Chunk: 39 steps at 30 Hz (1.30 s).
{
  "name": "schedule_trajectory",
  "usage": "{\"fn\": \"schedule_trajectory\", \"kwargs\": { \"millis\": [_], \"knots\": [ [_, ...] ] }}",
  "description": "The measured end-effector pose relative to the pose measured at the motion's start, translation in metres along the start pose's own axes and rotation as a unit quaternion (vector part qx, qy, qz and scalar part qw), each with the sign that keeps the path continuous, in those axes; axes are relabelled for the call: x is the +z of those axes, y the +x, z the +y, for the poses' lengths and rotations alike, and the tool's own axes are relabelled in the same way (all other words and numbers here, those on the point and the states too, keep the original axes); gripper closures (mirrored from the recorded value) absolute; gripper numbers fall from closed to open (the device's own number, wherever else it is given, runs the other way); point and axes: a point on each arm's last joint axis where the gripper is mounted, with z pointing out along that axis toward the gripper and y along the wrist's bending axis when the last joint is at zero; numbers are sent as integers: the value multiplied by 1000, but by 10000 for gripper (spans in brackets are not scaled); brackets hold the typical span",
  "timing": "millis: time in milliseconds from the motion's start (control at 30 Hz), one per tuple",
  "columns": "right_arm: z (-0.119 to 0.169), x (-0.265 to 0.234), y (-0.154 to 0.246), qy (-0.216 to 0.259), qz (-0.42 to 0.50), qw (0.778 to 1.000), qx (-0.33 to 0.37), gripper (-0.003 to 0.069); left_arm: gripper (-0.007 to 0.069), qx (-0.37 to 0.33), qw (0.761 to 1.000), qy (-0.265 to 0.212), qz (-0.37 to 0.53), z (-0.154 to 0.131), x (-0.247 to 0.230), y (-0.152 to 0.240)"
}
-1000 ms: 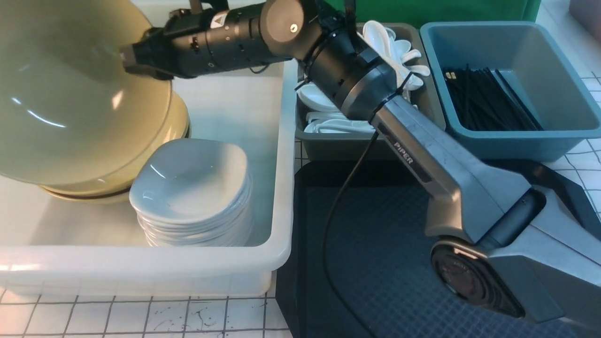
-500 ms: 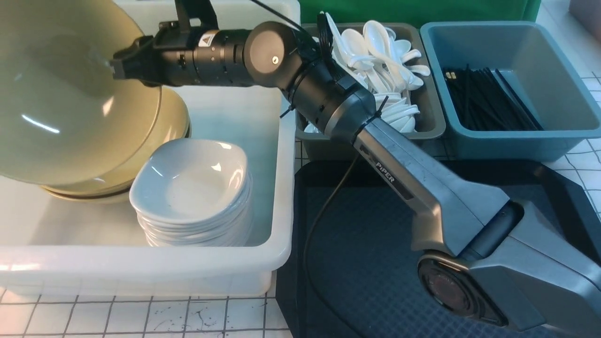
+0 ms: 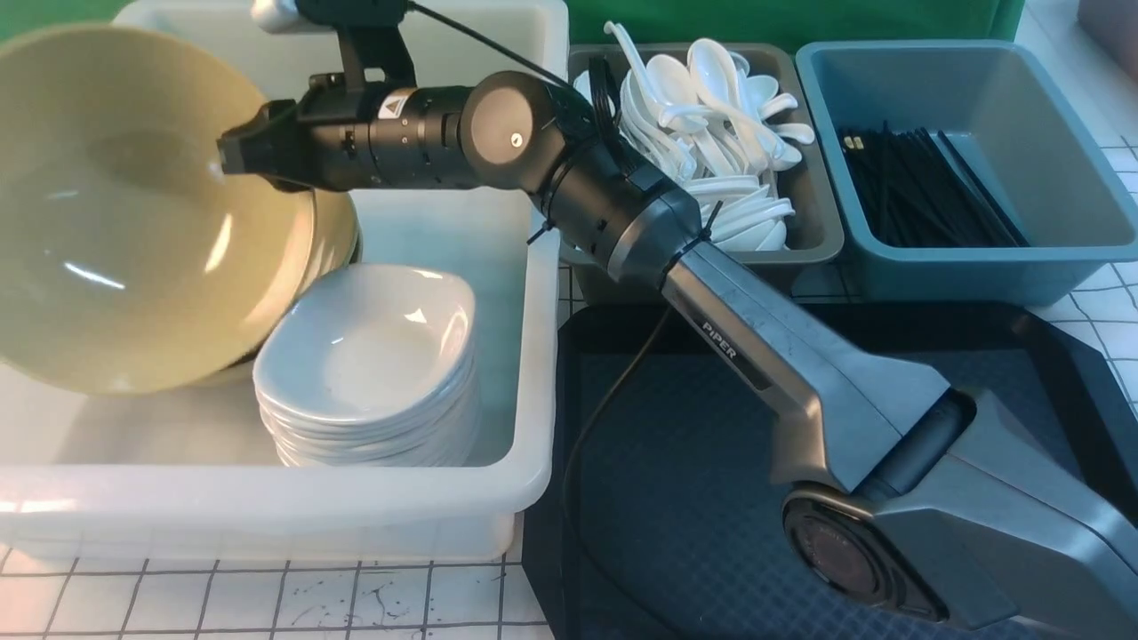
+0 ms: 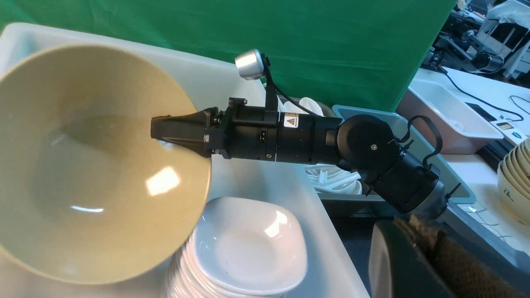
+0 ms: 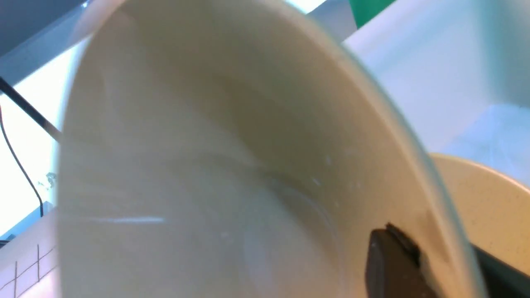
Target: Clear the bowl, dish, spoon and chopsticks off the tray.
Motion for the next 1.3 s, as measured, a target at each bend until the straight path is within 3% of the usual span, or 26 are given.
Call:
{"fn": "schedule_trajectory", "kwargs": {
  "millis": [233,367,600,800,900,1133,1200,1300],
  "knots": [
    [-2,-2,-6,6,-19,1000,-6,299,626,3,1000,0,0,0,0,0],
    [-5,-2,-6,18,-19,999,-29,265,626,3,1000,0,0,0,0,0],
    [-12,-3,-6,64,-10,992,-105,267,626,5,1000,0,0,0,0,0],
    [-7,-10,-14,73,0,989,-128,296,626,5,1000,0,0,0,0,0],
    [12,-28,-30,71,44,985,-148,347,626,5,1000,0,0,0,0,0],
    [60,-104,-67,69,198,962,-177,535,626,16,1000,19,-18,-4,9,4],
    [72,-122,-80,75,195,960,-185,599,626,23,998,45,-37,-8,21,11],
    [85,-139,-96,82,172,964,-185,629,626,14,996,75,-54,-13,36,23]
  ]
}}
